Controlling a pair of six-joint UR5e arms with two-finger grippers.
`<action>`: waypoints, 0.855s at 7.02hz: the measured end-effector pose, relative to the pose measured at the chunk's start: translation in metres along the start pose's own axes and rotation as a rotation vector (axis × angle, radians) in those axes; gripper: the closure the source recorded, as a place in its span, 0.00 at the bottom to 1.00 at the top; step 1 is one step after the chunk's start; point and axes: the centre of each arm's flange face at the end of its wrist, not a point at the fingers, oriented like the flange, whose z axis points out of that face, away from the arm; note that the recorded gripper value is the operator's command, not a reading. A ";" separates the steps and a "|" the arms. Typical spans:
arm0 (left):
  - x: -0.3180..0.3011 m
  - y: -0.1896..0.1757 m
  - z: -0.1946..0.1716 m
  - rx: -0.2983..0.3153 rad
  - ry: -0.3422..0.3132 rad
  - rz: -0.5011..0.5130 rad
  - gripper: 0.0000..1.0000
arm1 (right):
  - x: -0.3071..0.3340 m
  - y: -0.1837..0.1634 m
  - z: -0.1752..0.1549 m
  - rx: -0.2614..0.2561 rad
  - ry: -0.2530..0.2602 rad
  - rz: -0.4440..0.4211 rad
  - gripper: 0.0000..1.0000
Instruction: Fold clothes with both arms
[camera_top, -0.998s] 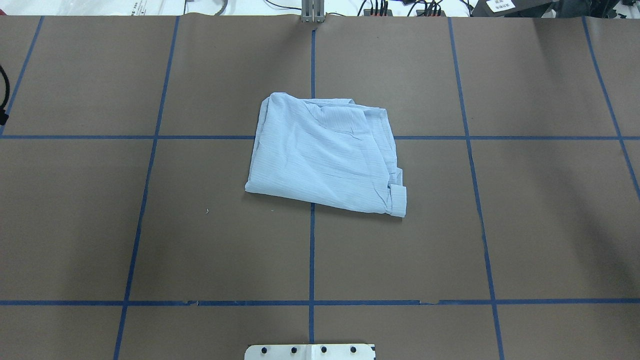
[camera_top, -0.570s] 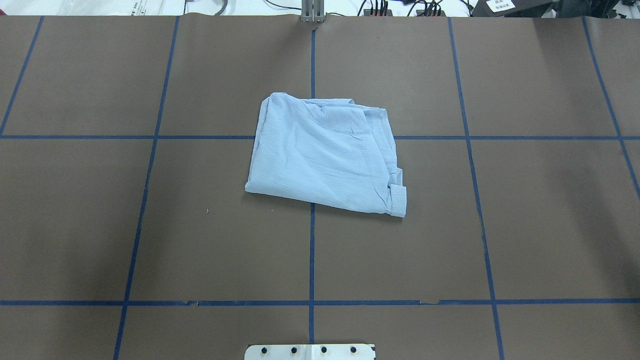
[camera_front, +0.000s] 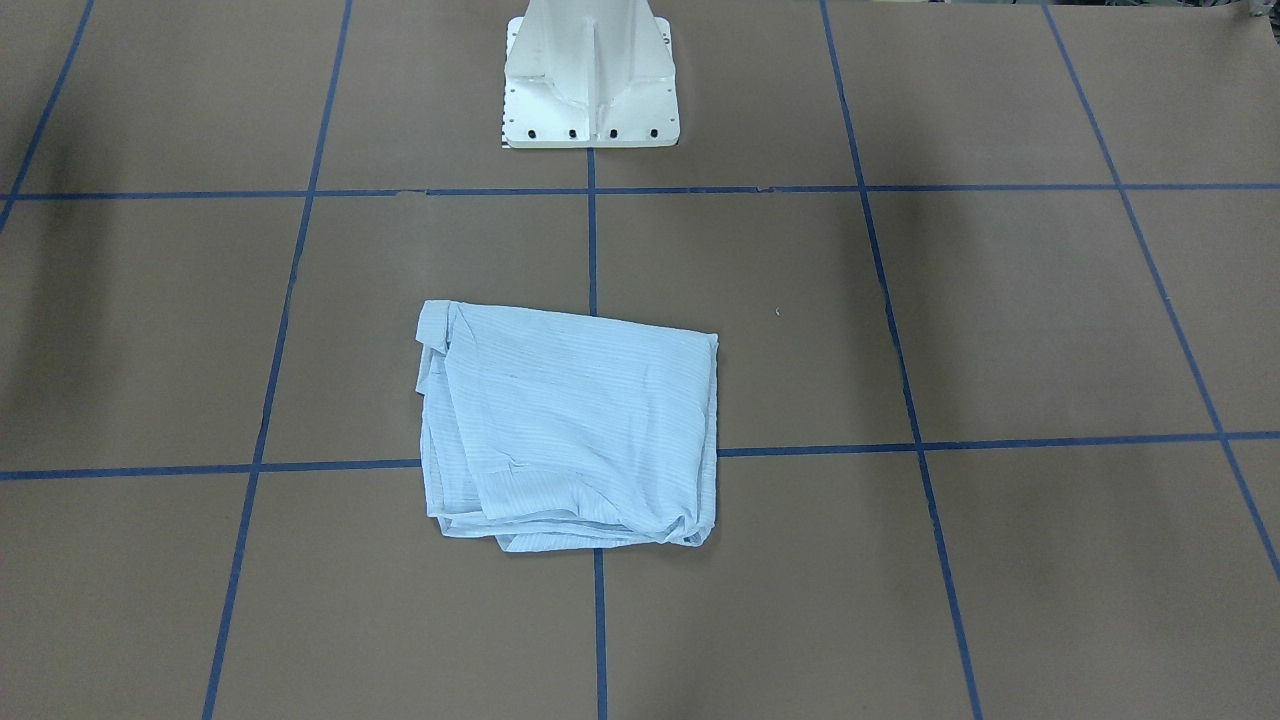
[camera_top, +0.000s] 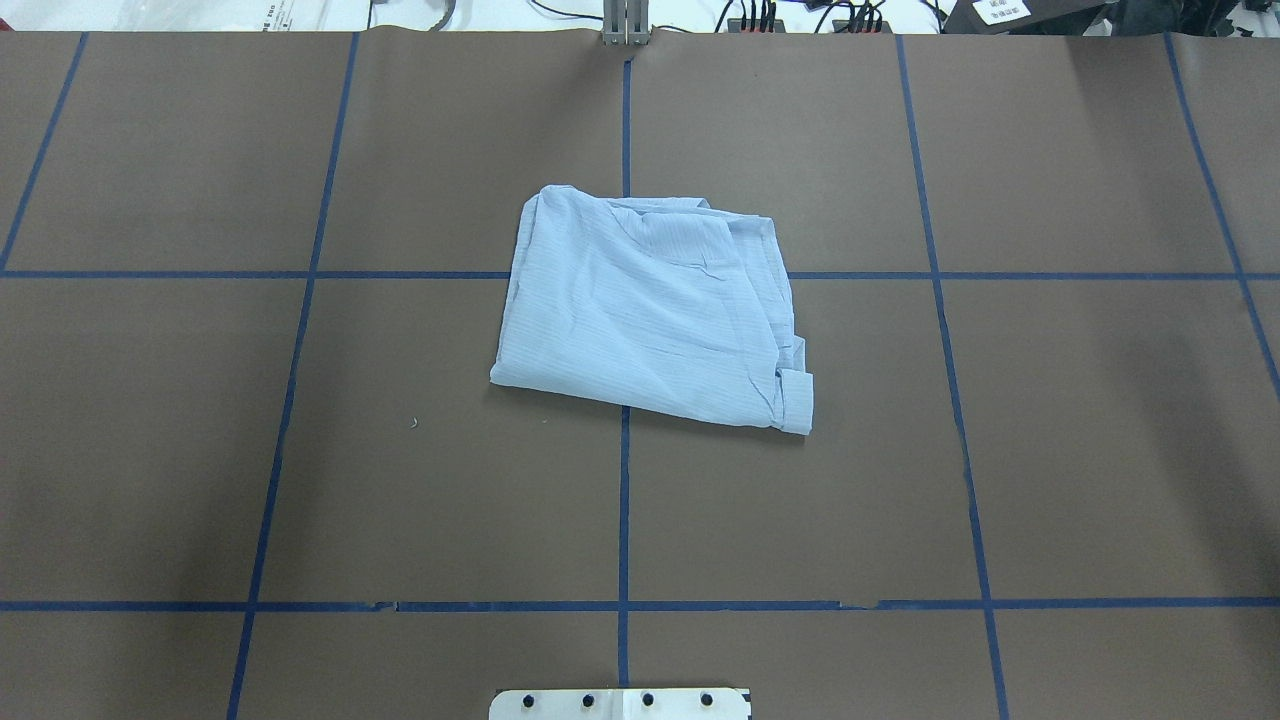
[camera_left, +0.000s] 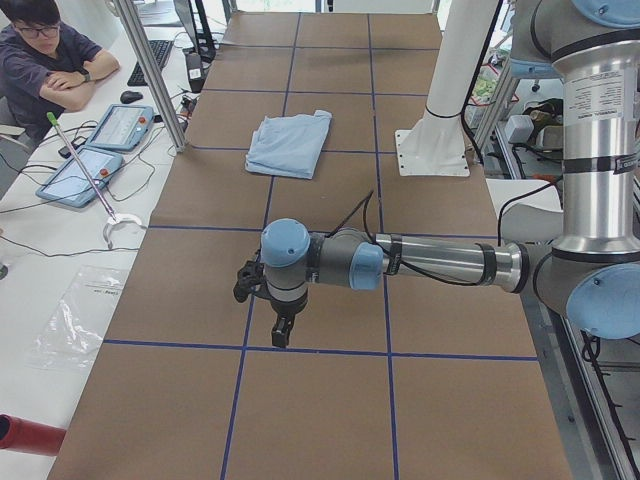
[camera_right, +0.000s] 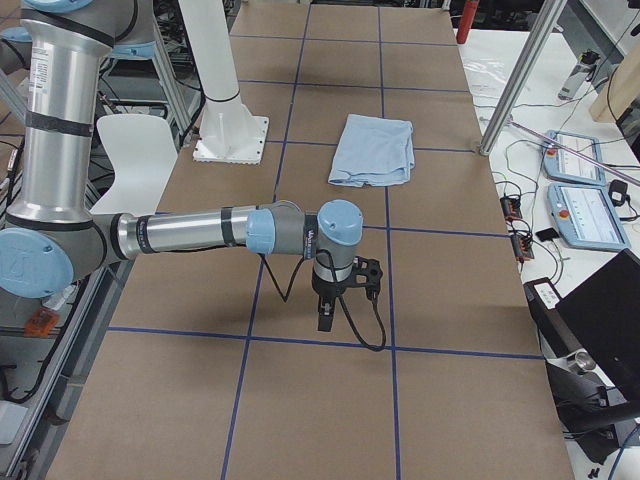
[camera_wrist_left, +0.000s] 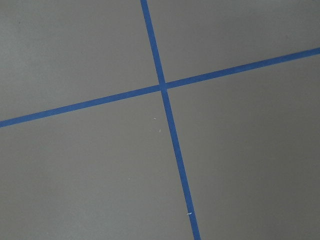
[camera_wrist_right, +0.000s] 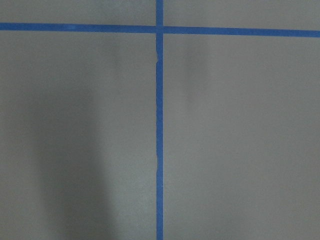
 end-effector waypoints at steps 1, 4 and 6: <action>-0.001 0.002 0.000 0.000 -0.001 0.000 0.00 | -0.001 0.000 -0.001 0.001 0.000 -0.001 0.00; 0.001 0.001 -0.001 0.006 -0.010 0.009 0.00 | -0.002 -0.002 -0.003 0.006 0.000 -0.005 0.00; 0.003 0.000 -0.004 0.012 -0.011 0.014 0.00 | -0.004 -0.005 -0.004 0.017 0.000 -0.013 0.00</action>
